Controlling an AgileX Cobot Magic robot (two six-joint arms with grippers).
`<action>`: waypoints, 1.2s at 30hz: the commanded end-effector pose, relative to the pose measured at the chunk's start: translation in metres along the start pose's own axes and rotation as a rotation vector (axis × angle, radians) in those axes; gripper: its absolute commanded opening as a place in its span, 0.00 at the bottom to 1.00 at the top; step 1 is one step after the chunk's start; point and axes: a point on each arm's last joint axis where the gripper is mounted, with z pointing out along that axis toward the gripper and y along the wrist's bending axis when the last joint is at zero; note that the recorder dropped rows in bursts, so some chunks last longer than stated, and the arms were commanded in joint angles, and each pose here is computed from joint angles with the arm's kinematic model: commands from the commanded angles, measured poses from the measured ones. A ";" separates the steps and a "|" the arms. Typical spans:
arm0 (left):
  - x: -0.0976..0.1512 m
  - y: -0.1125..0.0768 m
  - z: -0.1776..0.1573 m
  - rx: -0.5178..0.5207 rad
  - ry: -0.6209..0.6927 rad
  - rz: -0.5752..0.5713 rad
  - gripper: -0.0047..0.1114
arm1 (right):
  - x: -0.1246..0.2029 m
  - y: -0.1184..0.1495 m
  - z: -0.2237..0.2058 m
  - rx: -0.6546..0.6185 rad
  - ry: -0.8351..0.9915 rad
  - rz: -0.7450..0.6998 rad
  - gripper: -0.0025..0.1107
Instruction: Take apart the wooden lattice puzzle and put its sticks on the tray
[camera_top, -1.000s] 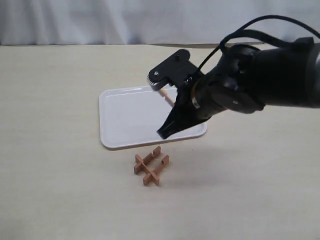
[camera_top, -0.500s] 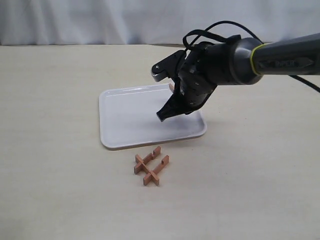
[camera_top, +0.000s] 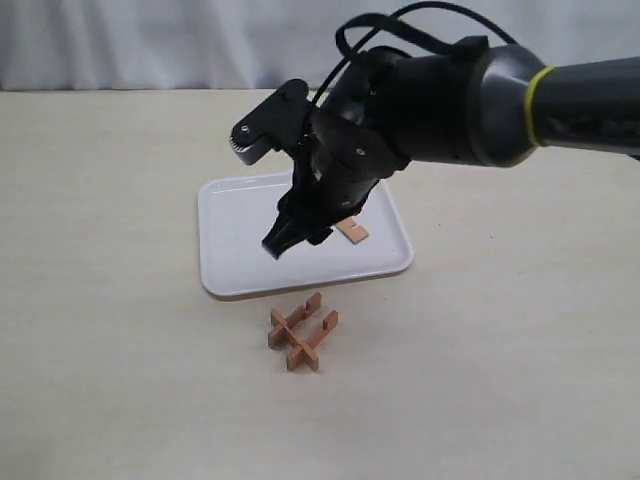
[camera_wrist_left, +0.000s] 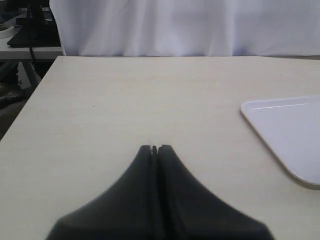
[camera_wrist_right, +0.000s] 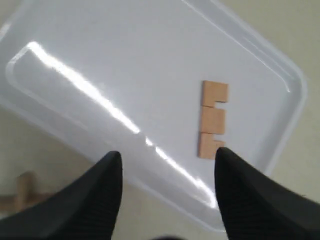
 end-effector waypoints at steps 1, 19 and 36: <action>0.000 0.000 0.000 0.007 -0.005 0.005 0.04 | 0.006 0.022 -0.027 -0.230 0.065 -0.086 0.49; 0.000 0.000 0.000 0.007 -0.005 0.005 0.04 | 0.054 0.065 -0.014 -0.325 0.276 -0.119 0.37; 0.000 0.000 0.000 0.007 -0.005 0.005 0.04 | 0.058 0.074 0.018 -0.322 0.288 -0.106 0.37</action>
